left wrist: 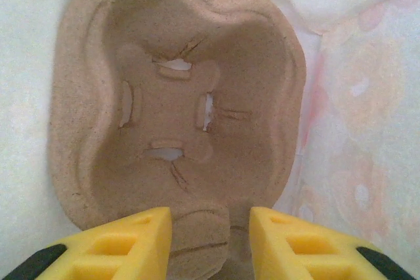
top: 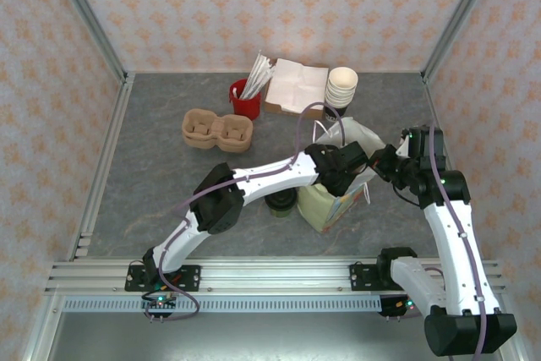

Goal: Pack the takeout coffee

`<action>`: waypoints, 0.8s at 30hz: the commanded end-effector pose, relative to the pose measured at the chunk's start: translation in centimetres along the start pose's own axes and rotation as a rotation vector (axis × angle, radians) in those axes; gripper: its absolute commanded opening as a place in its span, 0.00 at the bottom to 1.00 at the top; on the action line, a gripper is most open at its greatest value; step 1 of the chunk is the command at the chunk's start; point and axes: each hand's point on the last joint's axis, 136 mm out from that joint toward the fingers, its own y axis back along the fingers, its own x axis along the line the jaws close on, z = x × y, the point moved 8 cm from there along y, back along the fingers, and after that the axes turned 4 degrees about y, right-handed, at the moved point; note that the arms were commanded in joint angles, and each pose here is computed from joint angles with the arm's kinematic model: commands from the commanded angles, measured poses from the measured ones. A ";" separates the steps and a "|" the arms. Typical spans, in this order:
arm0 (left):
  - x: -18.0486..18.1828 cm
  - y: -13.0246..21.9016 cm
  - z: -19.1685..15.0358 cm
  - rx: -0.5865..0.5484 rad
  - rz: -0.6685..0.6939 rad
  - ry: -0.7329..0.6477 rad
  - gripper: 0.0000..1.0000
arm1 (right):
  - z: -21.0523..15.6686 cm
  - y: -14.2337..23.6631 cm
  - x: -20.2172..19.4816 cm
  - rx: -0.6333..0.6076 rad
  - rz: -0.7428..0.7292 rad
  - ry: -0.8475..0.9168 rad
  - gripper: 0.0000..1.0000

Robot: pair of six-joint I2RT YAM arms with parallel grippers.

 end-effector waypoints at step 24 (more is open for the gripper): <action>1.9 -6.8 -3.4 0.181 0.055 0.004 0.35 | -0.5 0.3 -0.1 0.024 0.027 0.026 0.00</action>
